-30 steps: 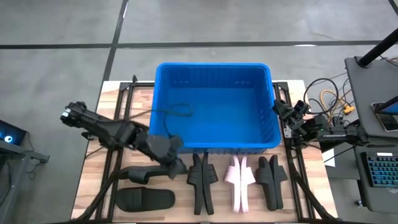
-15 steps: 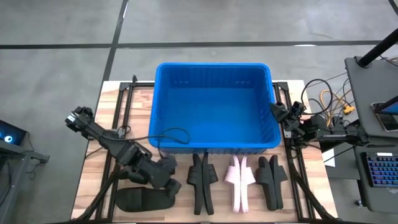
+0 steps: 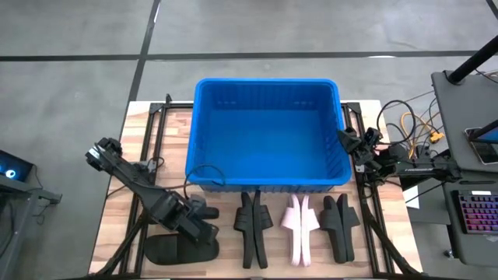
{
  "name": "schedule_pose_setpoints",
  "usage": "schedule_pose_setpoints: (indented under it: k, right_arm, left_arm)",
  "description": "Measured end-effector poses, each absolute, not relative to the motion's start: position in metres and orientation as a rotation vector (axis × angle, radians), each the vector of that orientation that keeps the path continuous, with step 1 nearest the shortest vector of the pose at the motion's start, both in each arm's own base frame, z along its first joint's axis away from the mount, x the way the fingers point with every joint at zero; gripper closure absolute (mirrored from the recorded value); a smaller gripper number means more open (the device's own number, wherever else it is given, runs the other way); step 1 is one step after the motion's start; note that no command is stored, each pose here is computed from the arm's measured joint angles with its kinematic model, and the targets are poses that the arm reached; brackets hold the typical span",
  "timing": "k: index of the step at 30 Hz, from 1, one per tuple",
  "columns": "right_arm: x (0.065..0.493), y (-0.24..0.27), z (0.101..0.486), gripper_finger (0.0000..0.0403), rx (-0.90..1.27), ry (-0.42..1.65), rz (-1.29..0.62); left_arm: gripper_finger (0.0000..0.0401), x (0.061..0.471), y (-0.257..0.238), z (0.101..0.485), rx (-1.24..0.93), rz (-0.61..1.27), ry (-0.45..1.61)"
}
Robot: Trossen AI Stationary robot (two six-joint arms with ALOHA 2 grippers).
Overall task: Pick and place slides into bin
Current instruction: Put the black slide into the blue bin
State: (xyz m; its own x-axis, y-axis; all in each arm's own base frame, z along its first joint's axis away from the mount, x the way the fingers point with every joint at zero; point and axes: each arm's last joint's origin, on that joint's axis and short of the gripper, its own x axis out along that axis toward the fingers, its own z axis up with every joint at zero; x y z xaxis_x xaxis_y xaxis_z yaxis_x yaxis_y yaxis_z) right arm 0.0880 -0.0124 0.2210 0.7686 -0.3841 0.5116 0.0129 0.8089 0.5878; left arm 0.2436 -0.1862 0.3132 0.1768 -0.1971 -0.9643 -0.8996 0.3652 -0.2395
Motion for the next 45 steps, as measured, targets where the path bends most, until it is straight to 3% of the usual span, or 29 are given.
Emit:
schedule_pose_setpoints:
  k: [14, 32, 45]
  right_arm:
    - [0.088, -0.013, 0.221, 0.0394, 0.589, -0.666, -0.239]
    - [0.088, -0.013, 0.221, 0.0394, 0.590, -0.667, -0.240]
    - [0.088, -0.013, 0.221, 0.0394, 0.590, -0.668, -0.240]
  left_arm:
    - [0.0225, 0.236, -0.198, 0.281, -1.099, 1.160, 1.333]
    - [0.0225, 0.242, -0.203, 0.240, -0.891, 1.452, 1.404]
    - [0.0225, 0.251, -0.211, 0.213, -0.826, 1.538, 1.422]
